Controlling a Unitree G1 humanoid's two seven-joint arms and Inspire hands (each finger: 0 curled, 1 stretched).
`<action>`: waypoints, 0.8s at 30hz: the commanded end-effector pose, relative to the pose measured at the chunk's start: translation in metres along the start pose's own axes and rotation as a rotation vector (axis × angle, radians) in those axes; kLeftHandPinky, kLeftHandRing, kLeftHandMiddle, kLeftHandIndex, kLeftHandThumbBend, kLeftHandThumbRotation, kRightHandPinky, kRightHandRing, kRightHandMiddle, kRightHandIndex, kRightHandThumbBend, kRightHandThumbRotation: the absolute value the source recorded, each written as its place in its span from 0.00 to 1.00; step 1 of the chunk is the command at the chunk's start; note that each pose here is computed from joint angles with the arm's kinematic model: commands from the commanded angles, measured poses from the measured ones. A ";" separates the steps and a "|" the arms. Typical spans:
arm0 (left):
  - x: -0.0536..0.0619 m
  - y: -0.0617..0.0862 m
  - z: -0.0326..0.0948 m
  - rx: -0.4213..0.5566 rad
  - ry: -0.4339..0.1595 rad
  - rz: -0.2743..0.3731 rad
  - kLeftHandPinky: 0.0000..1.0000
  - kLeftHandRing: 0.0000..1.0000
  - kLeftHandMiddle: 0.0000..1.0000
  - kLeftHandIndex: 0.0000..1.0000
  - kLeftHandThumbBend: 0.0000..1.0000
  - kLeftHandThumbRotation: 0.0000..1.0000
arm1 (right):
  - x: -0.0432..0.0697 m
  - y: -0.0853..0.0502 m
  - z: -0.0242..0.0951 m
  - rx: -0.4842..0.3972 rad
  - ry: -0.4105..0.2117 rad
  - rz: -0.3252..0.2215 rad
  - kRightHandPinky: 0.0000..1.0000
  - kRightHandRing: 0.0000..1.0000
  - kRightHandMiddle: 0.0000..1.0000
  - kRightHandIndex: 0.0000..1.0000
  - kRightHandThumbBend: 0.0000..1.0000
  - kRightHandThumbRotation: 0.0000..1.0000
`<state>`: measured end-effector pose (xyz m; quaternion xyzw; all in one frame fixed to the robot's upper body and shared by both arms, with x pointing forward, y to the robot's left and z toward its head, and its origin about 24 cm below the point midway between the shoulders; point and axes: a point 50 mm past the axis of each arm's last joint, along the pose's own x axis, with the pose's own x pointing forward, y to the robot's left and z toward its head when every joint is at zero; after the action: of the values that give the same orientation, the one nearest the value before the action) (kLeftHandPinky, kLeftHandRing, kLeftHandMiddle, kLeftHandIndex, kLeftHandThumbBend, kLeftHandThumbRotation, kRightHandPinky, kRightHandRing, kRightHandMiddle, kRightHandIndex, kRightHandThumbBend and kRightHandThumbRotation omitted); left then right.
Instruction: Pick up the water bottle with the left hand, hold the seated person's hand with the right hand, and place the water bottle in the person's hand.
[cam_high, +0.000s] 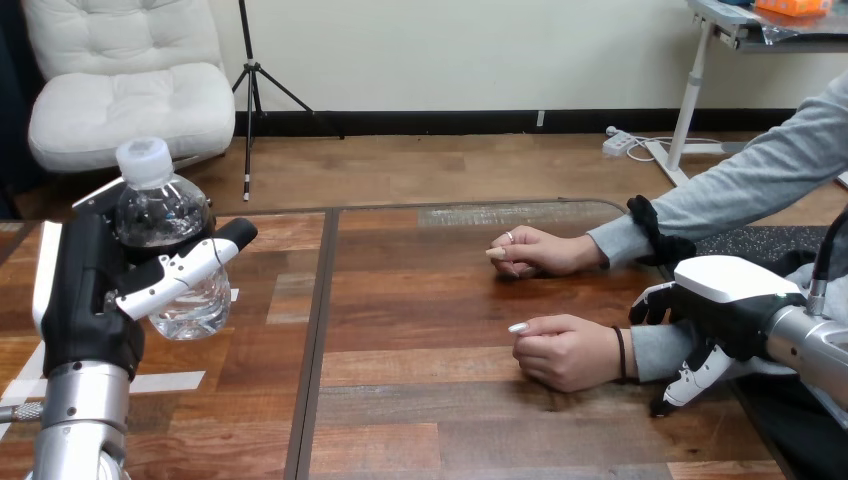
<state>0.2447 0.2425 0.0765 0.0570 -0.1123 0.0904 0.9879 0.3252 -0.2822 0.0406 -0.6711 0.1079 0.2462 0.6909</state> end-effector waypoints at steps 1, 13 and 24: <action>0.010 -0.001 0.027 -0.016 -0.138 0.003 0.31 0.36 0.41 0.41 0.72 0.00 | 0.009 -0.026 0.011 -0.004 -0.019 -0.081 0.65 0.76 0.78 0.77 0.99 0.33; 0.010 0.000 0.027 -0.022 -0.134 0.003 0.31 0.37 0.41 0.41 0.71 0.00 | 0.012 -0.025 0.015 -0.001 -0.026 -0.079 0.60 0.71 0.74 0.74 0.97 0.31; 0.010 0.000 0.027 -0.017 -0.146 -0.002 0.32 0.37 0.41 0.41 0.71 0.00 | 0.015 -0.023 0.021 -0.012 -0.046 -0.095 0.55 0.66 0.69 0.70 0.97 0.31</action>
<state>0.2437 0.2441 0.0766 0.0538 -0.1128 0.0924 0.9879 0.3263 -0.2793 0.0379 -0.6710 0.1089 0.2416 0.6925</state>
